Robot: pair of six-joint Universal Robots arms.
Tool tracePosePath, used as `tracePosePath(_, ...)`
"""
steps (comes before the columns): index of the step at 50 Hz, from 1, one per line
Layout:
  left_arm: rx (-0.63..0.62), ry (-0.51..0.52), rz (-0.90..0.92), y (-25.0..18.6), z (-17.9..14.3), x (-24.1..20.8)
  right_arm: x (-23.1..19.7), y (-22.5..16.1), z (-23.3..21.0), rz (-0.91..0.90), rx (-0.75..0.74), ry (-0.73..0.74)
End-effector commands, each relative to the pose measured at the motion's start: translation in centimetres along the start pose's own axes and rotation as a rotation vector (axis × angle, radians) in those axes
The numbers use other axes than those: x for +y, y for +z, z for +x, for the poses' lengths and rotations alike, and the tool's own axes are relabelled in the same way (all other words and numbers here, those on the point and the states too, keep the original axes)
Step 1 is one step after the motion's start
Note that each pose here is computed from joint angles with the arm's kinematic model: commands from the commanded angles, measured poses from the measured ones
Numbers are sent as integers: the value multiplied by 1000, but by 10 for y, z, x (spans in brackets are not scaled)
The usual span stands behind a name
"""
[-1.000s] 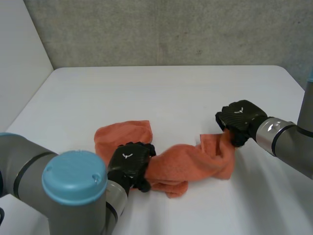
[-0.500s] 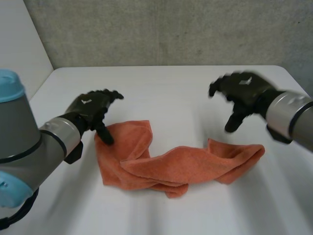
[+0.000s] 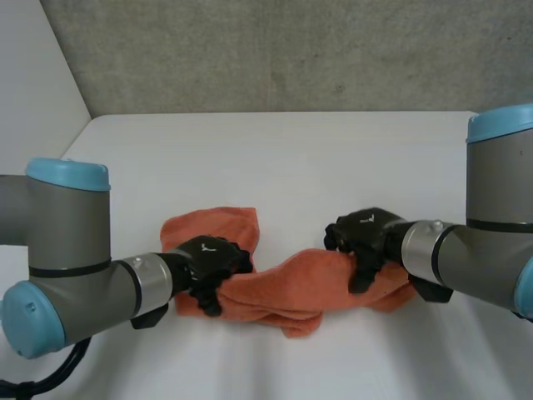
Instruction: Fold the laundry
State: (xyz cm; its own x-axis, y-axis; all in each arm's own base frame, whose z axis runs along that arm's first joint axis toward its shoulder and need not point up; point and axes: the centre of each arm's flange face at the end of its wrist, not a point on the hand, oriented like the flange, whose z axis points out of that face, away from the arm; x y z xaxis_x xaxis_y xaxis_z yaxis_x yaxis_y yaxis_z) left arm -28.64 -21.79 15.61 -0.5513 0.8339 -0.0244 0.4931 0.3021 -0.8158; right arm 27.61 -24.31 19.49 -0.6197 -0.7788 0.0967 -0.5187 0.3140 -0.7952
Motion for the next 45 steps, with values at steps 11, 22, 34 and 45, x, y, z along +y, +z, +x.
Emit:
tracePosePath(11, -817, 90, 842, -43, -97, -168, -173, -40, 74, 897, 531, -210)
tracePosePath(22, -792, 95, 890, -50, -64, -141, -136, -40, 44, 903, 435, -231)
tracePosePath(34, -681, 31, 339, 6, -16, 15, 6, 27, 13, 348, 240, -152)
tracePosePath(45, -599, 39, -2, -31, 25, 38, 35, 27, 15, 223, 241, -167)
